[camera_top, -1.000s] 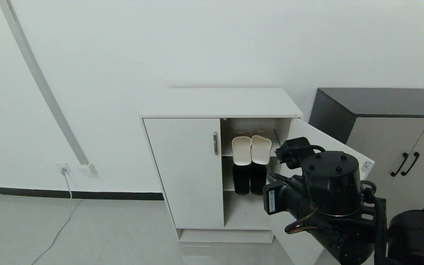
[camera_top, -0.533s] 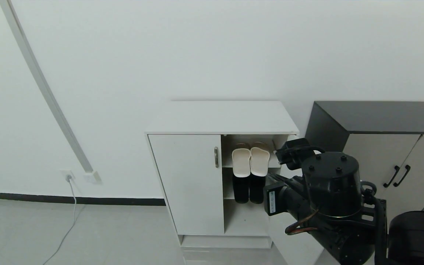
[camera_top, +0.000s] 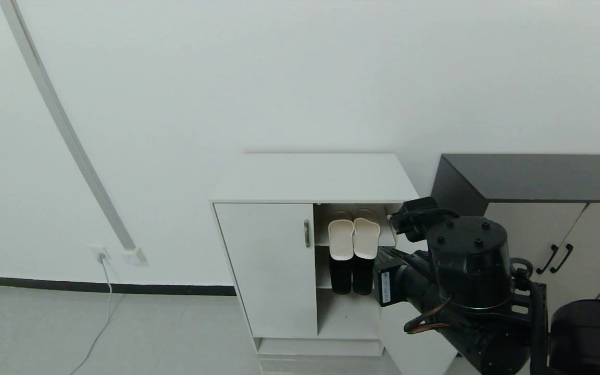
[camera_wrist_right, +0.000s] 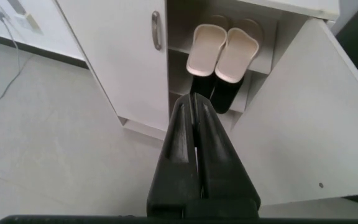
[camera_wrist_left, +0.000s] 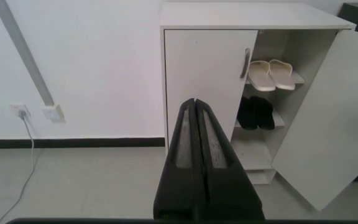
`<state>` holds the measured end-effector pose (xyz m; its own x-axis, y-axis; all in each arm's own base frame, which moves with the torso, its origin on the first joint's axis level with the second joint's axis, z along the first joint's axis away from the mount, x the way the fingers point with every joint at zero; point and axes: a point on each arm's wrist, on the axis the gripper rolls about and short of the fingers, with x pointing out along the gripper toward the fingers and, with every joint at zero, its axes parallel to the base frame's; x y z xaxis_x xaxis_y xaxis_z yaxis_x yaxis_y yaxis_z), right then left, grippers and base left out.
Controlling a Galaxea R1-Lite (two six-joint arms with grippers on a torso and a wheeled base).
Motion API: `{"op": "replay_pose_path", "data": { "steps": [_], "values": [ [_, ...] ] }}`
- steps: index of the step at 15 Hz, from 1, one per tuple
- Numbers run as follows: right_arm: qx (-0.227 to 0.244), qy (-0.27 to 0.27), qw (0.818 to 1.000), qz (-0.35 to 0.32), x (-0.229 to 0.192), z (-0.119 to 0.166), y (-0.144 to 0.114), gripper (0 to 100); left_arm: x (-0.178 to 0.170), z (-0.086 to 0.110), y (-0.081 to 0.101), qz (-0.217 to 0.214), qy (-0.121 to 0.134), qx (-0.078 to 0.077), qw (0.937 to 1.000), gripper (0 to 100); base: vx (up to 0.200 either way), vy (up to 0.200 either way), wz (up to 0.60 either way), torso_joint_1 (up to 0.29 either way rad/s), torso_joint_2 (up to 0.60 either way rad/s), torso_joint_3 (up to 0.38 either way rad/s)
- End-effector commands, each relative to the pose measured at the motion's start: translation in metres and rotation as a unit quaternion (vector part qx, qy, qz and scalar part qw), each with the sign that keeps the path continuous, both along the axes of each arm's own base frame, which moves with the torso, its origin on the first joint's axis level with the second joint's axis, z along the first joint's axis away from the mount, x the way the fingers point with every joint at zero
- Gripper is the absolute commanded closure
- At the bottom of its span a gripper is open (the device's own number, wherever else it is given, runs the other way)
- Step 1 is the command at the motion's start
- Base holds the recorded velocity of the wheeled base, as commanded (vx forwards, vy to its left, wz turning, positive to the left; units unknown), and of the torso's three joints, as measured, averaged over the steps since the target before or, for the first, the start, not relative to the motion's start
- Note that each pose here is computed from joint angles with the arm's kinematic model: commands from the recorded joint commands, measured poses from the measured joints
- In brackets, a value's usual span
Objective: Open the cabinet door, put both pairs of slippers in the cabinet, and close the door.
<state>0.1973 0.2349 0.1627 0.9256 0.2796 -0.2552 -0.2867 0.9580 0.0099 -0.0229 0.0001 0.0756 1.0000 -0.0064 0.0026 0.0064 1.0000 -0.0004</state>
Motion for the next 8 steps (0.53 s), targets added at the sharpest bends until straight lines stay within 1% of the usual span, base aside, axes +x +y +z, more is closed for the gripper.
{"op": "replay_pose_path", "data": {
  "steps": [1,3,6,8],
  "values": [
    [-0.001,0.001,1.0,0.0,-0.0002,-0.0008,0.0002,100,0.0001,0.0001,0.0,0.0,0.001,0.0,1.0,100,0.0,0.0,0.0,0.0,0.0,0.0],
    [-0.01,0.002,1.0,0.003,-0.0009,-0.0031,-0.0008,100,0.0001,0.0001,0.0,0.0,0.001,0.0,1.0,100,0.0,0.0,0.0,0.0,0.0,0.0],
    [-0.012,0.003,1.0,0.003,-0.0009,-0.004,-0.0007,100,0.0001,0.0001,0.0,0.0,0.001,0.0,1.0,100,0.0,0.0,0.0,0.0,0.0,0.0],
    [-0.013,0.002,1.0,0.002,-0.0006,-0.004,-0.001,100,0.0001,0.0001,0.0,0.0,0.001,0.0,1.0,100,0.0,0.0,-0.6,0.002,0.01,0.005]
  ]
}}
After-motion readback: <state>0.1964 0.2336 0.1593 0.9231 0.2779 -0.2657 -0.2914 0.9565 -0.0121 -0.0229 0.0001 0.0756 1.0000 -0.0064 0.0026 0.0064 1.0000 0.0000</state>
